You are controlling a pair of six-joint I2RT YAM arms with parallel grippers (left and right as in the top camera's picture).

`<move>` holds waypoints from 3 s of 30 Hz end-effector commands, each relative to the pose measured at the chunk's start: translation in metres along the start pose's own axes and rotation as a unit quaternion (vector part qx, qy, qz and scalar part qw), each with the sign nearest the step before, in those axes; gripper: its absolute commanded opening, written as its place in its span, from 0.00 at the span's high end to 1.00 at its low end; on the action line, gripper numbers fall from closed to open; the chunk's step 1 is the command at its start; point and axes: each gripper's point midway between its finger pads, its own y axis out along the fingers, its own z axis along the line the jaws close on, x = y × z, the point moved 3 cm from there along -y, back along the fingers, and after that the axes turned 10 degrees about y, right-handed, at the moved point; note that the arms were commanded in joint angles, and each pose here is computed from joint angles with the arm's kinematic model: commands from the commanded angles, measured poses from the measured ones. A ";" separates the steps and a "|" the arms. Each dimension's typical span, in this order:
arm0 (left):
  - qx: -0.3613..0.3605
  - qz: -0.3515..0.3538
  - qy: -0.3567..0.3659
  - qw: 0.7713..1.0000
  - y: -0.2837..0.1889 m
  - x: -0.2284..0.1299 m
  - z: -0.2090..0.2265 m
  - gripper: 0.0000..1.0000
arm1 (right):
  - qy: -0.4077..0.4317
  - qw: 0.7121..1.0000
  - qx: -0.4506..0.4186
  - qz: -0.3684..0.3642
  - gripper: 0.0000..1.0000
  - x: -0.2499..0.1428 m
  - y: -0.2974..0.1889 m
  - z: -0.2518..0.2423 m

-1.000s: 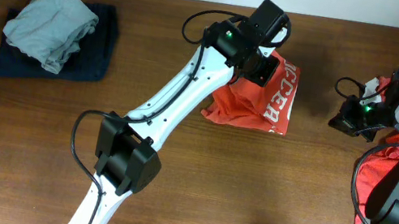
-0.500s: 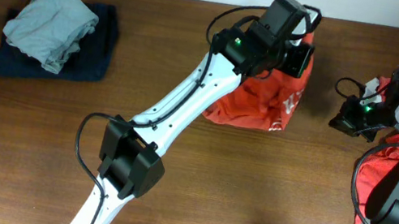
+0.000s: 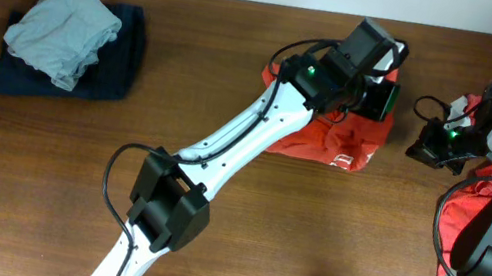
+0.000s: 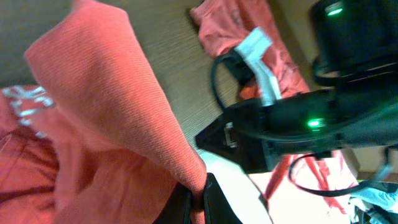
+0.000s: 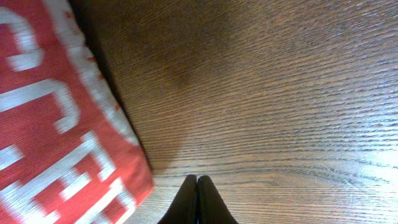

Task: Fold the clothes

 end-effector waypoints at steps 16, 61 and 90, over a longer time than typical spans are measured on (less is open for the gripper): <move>0.063 0.044 -0.055 0.996 -0.004 -0.020 0.057 1.00 | -0.010 1.000 -0.015 -0.012 0.96 -0.001 -0.008 -0.001; 0.316 0.176 0.021 0.932 -0.027 -0.073 0.179 0.99 | -0.115 0.988 0.099 0.024 0.96 -0.018 -0.007 0.037; 0.433 0.184 0.027 0.882 -0.085 -0.057 0.205 0.99 | -0.229 0.947 0.220 0.045 0.96 -0.044 -0.004 0.100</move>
